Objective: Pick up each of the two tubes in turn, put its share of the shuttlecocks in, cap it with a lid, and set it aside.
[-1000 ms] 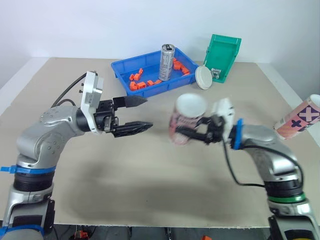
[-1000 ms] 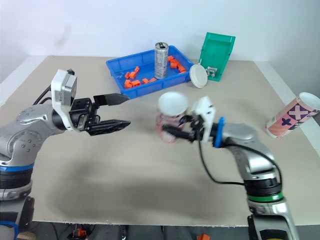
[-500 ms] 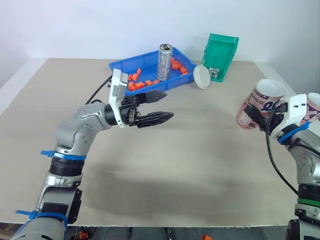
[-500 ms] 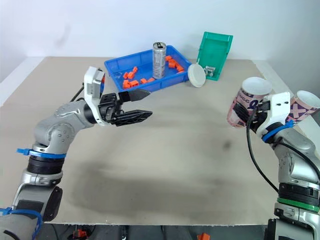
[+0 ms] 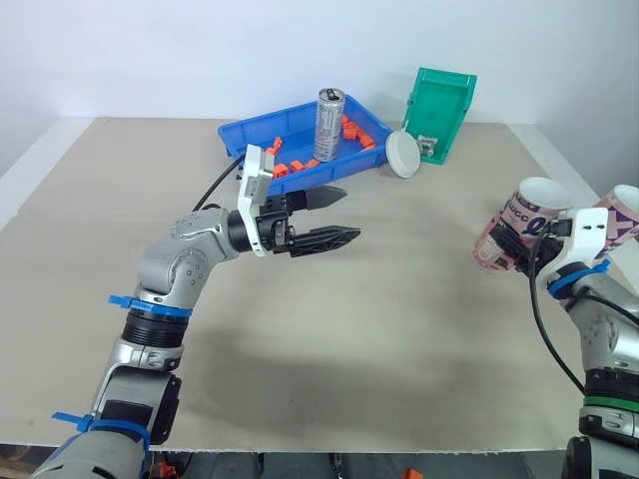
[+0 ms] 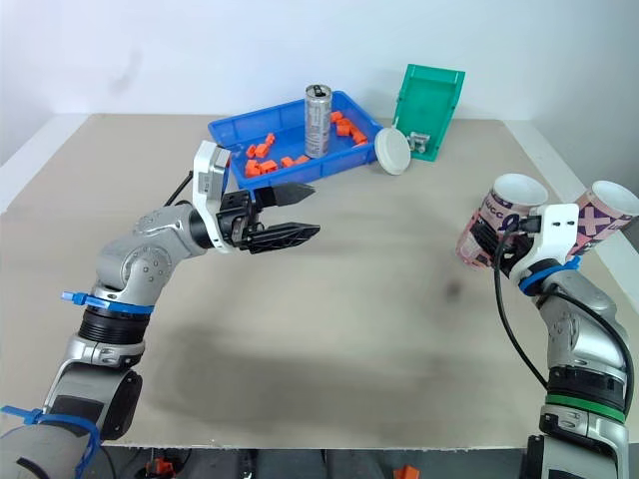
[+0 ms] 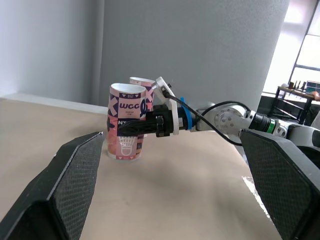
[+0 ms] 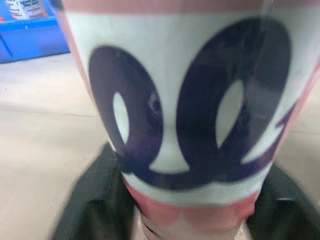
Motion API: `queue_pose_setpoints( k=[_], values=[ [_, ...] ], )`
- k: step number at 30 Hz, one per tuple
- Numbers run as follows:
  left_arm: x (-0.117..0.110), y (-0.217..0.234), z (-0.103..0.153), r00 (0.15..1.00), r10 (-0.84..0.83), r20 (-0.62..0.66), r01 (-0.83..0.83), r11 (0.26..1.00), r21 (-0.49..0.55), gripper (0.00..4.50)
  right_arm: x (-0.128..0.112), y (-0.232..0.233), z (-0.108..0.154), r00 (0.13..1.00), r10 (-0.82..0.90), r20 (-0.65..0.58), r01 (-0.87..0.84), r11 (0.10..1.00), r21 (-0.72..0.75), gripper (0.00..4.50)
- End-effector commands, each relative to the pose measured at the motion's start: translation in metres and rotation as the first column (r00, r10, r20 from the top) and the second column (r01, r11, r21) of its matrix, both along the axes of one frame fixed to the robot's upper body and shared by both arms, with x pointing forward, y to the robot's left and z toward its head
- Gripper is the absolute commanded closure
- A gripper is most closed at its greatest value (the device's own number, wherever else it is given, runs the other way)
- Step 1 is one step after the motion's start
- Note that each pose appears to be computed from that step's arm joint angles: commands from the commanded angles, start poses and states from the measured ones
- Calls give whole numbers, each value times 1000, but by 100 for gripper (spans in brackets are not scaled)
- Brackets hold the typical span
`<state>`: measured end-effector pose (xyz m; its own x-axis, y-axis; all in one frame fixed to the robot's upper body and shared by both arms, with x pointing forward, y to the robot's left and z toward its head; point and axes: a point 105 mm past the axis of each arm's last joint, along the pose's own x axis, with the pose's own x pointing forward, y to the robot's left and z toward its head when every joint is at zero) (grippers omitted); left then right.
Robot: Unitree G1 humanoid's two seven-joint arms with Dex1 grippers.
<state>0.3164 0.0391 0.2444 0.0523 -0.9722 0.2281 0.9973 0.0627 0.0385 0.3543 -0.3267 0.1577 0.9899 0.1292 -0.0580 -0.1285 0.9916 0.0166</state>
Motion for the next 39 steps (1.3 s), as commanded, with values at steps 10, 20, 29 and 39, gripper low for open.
queue_pose_setpoints(
  k=[10, 20, 29, 39],
  values=[
    [-2, 1, 15, 998, 3, 62, -2, 1000, -21, 0, -18, -12, -40, 979, -3, -205, -18, 995, -100, 5],
    [1, 28, -20, 997, 65, 34, -70, 987, 142, 0, -56, -5, -44, 935, 139, -327, -216, 953, -211, 5],
    [11, 106, -71, 893, 435, -111, -402, 885, 236, 0, -71, 78, -15, 871, 453, -190, -483, 862, -157, 5],
    [4, 141, -92, 762, 632, -139, -595, 769, 234, 0, -72, 156, -10, 716, 689, -112, -697, 713, -77, 5]
  ],
)
